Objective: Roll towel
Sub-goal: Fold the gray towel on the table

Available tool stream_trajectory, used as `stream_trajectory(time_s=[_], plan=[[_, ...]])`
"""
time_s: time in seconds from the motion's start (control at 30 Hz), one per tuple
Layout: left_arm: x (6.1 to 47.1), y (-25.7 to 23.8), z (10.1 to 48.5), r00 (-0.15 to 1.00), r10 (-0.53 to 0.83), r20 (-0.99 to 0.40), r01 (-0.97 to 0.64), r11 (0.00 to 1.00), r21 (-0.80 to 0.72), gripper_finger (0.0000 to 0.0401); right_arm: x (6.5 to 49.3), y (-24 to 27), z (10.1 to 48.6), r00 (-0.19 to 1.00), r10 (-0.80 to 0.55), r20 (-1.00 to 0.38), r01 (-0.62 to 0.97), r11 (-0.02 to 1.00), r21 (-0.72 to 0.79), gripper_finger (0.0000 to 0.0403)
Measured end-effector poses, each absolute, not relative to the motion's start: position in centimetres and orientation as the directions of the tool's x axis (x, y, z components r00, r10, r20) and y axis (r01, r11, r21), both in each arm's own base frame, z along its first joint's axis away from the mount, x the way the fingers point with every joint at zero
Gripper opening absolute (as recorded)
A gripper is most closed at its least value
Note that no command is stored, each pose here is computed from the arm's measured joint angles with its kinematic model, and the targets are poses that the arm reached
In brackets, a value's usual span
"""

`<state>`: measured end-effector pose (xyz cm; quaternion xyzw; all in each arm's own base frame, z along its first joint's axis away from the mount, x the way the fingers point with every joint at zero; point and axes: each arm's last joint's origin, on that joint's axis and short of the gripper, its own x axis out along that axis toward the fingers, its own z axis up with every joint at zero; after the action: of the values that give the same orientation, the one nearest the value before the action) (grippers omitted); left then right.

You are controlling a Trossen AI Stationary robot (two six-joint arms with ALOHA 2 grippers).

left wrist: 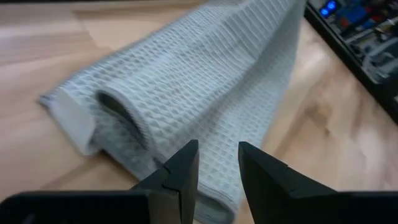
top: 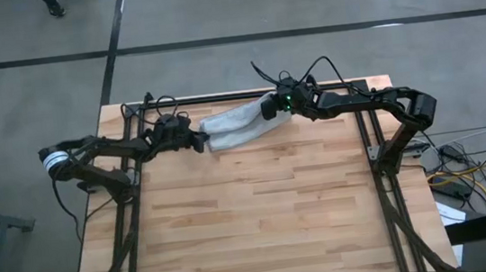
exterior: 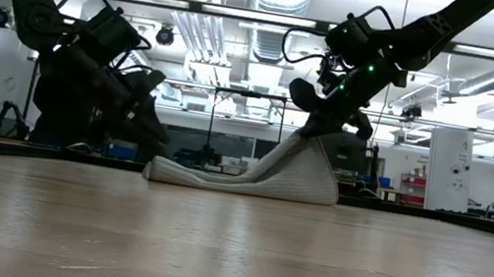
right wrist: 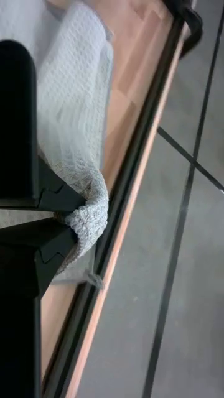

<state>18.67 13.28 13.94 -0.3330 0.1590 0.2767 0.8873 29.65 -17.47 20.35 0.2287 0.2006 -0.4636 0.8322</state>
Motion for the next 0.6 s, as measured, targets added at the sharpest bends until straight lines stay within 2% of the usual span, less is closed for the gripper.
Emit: stream_trajectory(time_s=[0.23, 0.47, 0.6], plan=[[18.7, 13.3, 13.9, 0.788, 0.401, -0.467, -0.607, 0.638, -0.475, 0.0116, 30.2, -16.1, 20.9, 0.546, -0.641, -0.539, 0.821, 0.538, 0.192, 0.0013], [18.6, 13.4, 13.9, 0.780, 0.416, -0.469, -0.618, 0.633, -0.466, 0.0113, 29.3, -12.6, 24.0, 0.599, -0.593, -0.538, 0.768, 0.617, 0.174, 0.0013], [18.6, 13.4, 13.9, 0.780, 0.415, -0.469, -0.617, 0.634, -0.466, 0.0113, 28.0, -10.6, 25.7, 0.609, -0.559, -0.563, 0.756, 0.623, 0.200, 0.0013]])
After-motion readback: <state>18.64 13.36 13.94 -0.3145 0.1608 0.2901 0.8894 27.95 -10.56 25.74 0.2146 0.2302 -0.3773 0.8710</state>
